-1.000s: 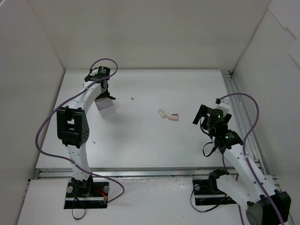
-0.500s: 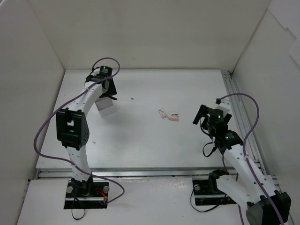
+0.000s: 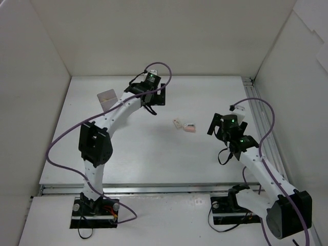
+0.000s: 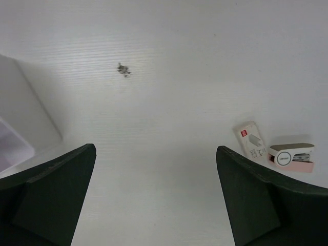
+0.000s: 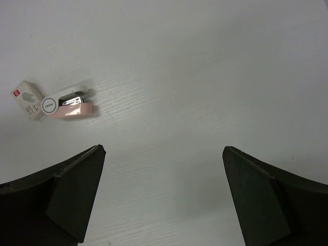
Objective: Sort the stationery into containers
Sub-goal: Pick up the stationery from the center of the board.
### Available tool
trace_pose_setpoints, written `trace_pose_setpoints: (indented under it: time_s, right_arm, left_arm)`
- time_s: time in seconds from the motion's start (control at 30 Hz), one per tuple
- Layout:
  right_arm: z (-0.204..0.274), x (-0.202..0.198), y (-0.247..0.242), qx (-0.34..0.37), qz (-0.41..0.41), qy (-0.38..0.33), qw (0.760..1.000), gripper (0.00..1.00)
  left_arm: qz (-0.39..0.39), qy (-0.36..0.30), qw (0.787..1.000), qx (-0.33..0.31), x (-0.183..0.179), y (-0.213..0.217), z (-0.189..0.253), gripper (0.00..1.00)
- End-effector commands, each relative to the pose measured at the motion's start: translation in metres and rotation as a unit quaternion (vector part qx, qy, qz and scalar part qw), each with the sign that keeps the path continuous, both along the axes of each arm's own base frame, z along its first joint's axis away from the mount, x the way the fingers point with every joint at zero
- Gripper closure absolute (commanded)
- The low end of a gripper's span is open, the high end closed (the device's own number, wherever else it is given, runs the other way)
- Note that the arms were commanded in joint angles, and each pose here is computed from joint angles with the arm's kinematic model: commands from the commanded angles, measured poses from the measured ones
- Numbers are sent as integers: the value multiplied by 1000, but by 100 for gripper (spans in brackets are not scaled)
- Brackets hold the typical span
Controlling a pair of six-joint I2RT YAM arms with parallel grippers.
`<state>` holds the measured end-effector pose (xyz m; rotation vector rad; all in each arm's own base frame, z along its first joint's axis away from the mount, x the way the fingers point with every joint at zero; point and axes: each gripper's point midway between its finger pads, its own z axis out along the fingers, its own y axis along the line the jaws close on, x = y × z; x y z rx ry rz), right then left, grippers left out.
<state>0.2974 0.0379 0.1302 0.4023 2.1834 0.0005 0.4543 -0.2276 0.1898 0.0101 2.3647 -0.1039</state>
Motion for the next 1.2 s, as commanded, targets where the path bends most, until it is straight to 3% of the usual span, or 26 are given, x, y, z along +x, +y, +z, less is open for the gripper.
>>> trace_pose_setpoints:
  time_s: [0.0, 0.3, 0.5, 0.8, 0.87, 0.97, 1.0, 1.17]
  right_arm:
    - [29, 18, 2, 8, -1, -46, 999, 2]
    - [21, 15, 6, 11, 13, -40, 999, 2]
    - [23, 11, 7, 14, 16, -47, 999, 2]
    - [26, 7, 2, 15, 8, -58, 998, 2]
    - [25, 7, 3, 15, 10, -58, 998, 2]
    - [25, 7, 2, 15, 8, -58, 998, 2]
    - [25, 8, 4, 16, 11, -58, 998, 2]
    - [25, 7, 2, 16, 6, -59, 998, 2]
  left_arm:
    - [-24, 13, 999, -31, 7, -31, -5, 0]
    - [-106, 22, 989, -100, 1, -132, -27, 0]
    - [-65, 68, 986, -140, 3, -153, -67, 0]
    - [27, 91, 987, -126, 4, -150, -108, 1]
    - [39, 87, 988, -121, 7, -147, -109, 3]
    - [50, 78, 991, -100, 8, -142, -111, 17]
    - [46, 75, 992, -91, 3, -144, -112, 27]
    - [42, 66, 995, -57, -3, -141, -115, 35]
